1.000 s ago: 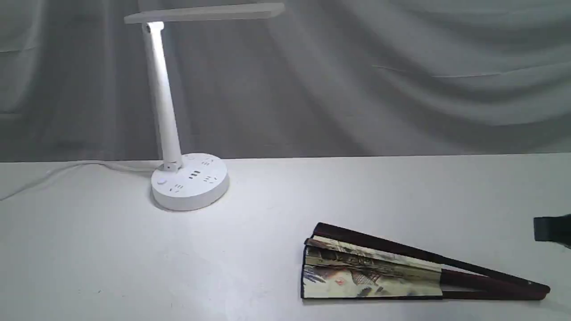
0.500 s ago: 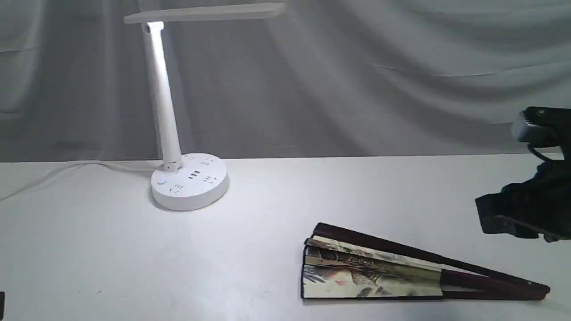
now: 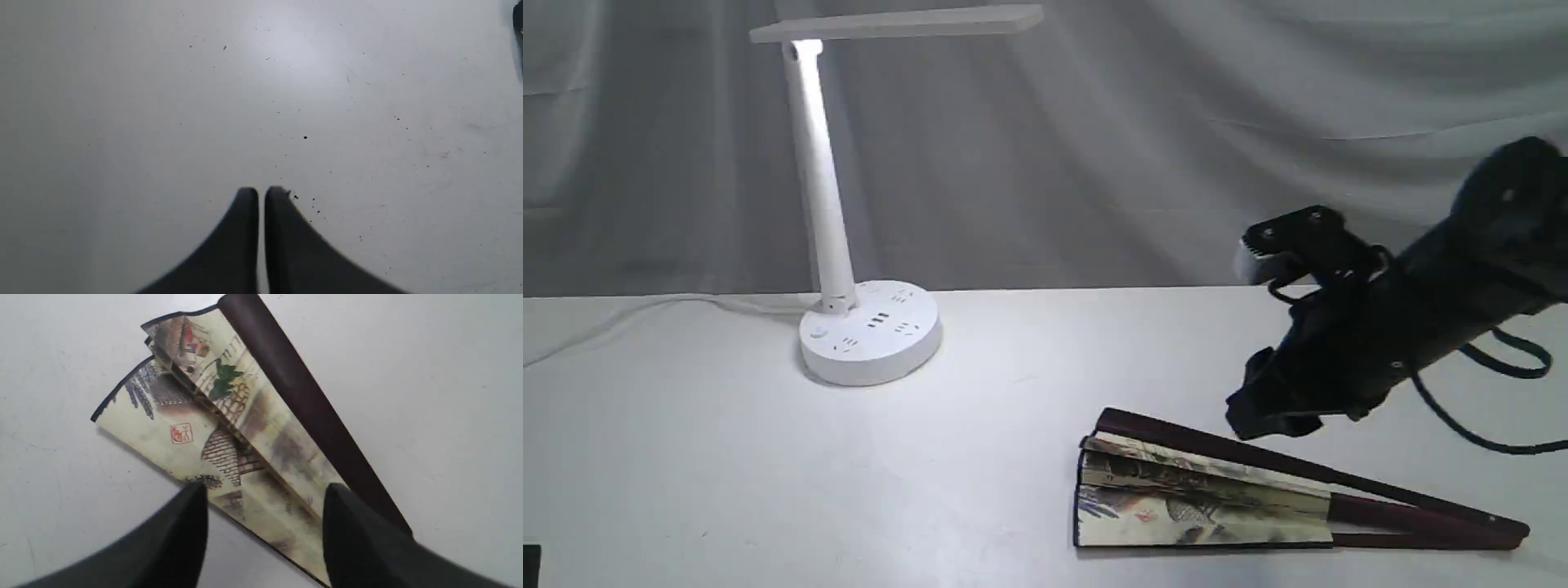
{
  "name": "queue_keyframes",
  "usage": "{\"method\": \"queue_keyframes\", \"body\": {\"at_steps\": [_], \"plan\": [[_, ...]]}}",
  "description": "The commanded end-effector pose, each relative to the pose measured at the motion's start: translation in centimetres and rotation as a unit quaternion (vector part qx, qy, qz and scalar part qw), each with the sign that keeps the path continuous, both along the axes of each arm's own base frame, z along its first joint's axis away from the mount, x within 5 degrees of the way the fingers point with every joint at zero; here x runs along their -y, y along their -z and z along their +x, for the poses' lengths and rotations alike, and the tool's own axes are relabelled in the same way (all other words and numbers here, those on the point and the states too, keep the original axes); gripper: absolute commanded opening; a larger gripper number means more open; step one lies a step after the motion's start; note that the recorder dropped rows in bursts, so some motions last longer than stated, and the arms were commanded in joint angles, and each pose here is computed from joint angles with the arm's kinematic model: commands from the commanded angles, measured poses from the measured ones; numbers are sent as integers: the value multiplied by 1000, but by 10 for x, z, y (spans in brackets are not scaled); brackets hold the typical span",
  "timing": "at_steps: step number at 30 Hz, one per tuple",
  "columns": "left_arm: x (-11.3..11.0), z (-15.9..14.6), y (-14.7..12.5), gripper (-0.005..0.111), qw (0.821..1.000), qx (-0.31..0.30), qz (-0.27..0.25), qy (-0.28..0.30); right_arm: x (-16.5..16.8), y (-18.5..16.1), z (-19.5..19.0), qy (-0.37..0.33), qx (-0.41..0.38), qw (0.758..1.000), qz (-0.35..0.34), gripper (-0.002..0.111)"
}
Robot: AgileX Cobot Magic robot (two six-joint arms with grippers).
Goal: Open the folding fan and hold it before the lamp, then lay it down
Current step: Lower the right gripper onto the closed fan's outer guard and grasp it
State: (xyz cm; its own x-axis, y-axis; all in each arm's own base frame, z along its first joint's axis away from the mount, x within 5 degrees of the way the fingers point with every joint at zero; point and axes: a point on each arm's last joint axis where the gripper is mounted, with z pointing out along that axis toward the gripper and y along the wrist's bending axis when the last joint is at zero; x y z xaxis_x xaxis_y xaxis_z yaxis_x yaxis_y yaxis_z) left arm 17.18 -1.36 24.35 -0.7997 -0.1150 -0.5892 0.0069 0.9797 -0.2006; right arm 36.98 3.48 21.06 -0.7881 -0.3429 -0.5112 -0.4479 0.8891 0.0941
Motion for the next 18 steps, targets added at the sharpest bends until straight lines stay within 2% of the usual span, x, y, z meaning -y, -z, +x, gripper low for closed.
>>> {"method": "queue_keyframes", "body": {"at_steps": [1,7,18], "plan": [[1,2,-2,2,1000,4,-1,5,-13,14,13,-40,-29,998,-28,48],[1,3,-3,2,1000,10,-1,3,-29,37,29,-98,-29,989,-107,48],[1,3,-3,2,1000,11,1,5,-28,84,46,-83,-23,988,-125,48]]}}
